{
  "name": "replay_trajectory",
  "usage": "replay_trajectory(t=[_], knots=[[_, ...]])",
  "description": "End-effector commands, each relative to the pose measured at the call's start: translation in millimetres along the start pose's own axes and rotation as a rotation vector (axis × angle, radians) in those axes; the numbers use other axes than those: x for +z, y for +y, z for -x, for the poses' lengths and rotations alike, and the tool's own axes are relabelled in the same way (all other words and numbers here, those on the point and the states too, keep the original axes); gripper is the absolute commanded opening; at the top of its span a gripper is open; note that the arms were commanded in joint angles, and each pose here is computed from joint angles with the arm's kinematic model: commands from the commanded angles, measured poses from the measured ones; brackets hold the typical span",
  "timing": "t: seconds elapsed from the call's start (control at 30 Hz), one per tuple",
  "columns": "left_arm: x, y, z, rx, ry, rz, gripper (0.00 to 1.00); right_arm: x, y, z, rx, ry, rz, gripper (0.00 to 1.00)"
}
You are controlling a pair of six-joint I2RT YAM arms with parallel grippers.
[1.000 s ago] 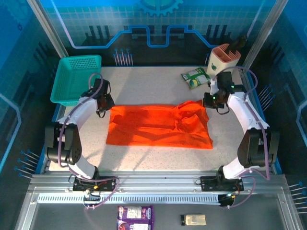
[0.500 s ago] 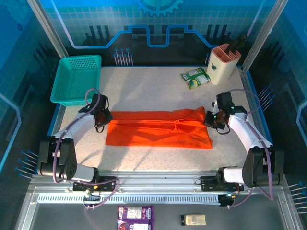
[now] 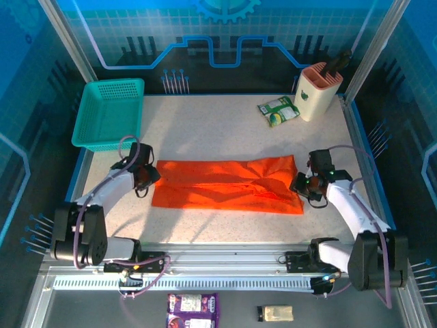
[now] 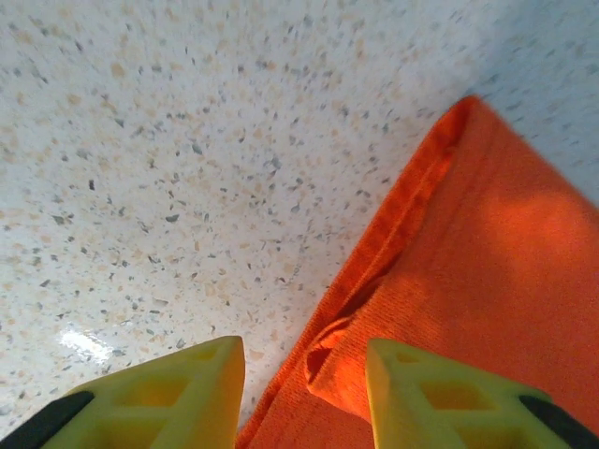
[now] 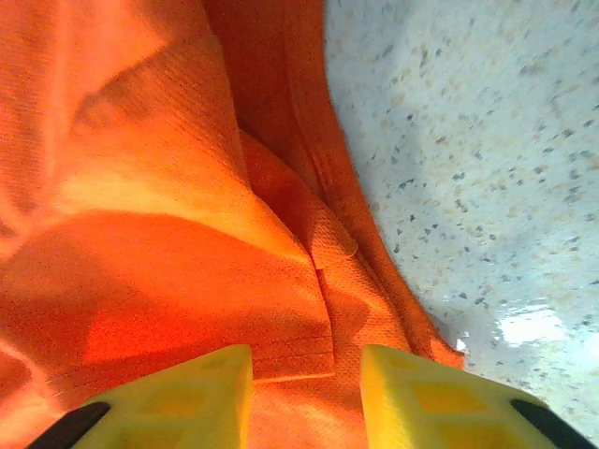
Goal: Fold the inside-out t-shirt
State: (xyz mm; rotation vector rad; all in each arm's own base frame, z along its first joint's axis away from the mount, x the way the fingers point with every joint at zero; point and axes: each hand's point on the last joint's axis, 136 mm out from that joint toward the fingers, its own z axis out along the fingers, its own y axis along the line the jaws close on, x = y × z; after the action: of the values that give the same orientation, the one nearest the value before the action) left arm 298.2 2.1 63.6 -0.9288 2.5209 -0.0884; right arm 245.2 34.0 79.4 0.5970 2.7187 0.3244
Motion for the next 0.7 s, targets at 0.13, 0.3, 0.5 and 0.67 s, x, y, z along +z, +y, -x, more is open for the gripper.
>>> replay_trajectory(t=[0.13,0.3,0.5,0.67], knots=[[-34.6,-44.6,11.6,0.107,0.002,-0.094,0.34,-23.8,66.7,2.8,-0.193,0.029,0.157,0.39],[-6.0,-71.2,-23.0,0.169,0.168,-0.098,0.19,2.7,137.4,-22.5,-0.367,0.198,0.297,0.39],[37.3,-46.6,-42.8,0.171,0.262,0.038,0.14,51.3,149.0,-47.1,-0.329,0.331,0.309,0.40],[59.7,-27.6,-41.0,0.144,0.297,0.098,0.14,73.5,115.6,-53.7,-0.304,0.373,0.158,0.53]])
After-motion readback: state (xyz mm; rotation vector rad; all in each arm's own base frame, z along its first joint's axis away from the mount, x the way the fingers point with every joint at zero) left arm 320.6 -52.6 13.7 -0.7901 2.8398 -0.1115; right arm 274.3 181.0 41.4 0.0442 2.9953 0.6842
